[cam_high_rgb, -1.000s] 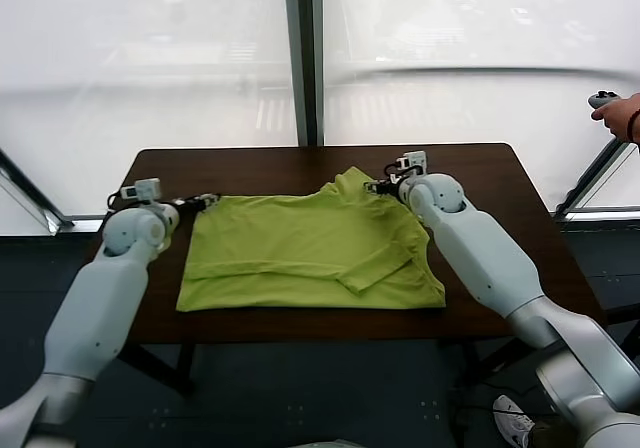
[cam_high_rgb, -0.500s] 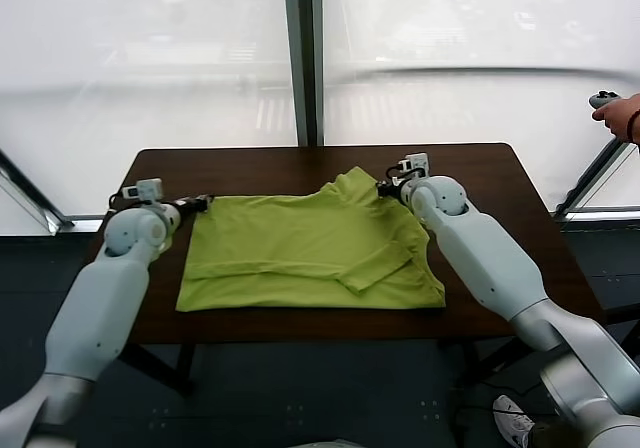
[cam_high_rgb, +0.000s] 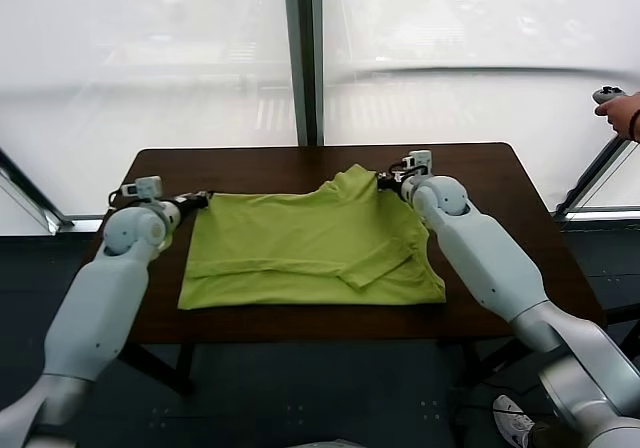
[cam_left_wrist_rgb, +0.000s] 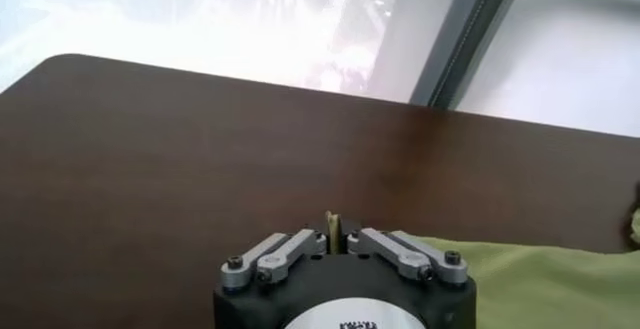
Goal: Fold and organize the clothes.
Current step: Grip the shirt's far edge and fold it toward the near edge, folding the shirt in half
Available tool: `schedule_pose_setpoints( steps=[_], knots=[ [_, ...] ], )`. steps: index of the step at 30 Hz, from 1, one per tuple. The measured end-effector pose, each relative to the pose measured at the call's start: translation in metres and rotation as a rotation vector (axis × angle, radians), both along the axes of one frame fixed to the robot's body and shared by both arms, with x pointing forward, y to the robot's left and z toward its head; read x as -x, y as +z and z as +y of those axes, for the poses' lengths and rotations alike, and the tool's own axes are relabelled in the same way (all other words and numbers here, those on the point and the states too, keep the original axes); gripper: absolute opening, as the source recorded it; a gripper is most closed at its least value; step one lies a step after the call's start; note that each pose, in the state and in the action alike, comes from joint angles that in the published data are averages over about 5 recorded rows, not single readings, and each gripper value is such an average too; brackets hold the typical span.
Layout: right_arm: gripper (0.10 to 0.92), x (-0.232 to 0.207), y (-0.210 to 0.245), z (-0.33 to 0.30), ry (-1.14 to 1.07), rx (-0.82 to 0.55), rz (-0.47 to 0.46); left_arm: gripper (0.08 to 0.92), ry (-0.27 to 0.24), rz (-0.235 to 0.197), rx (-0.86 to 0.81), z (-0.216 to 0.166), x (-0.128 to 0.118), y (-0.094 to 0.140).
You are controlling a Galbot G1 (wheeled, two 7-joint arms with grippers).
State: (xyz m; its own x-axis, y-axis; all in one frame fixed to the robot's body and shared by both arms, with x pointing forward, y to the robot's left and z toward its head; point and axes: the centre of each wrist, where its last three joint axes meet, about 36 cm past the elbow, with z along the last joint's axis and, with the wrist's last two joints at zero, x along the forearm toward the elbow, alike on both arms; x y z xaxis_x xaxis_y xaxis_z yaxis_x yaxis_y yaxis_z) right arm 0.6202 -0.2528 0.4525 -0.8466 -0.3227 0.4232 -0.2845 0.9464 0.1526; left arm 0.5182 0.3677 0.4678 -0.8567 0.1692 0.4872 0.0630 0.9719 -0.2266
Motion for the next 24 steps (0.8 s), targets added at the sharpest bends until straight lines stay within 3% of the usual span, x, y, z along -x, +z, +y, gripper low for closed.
schedule_pose_setpoints(
  steps=[13, 24],
  knots=[
    [0.140, 0.063, 0.020, -0.027, 0.040, -0.007, -0.064, 0.227, -0.007, -0.023, 0.018, -0.003, 0.057, -0.002],
    [0.140, 0.109, 0.015, -0.049, 0.059, 0.015, -0.047, 0.227, 0.005, -0.025, 0.032, -0.006, 0.081, -0.002]
  ],
)
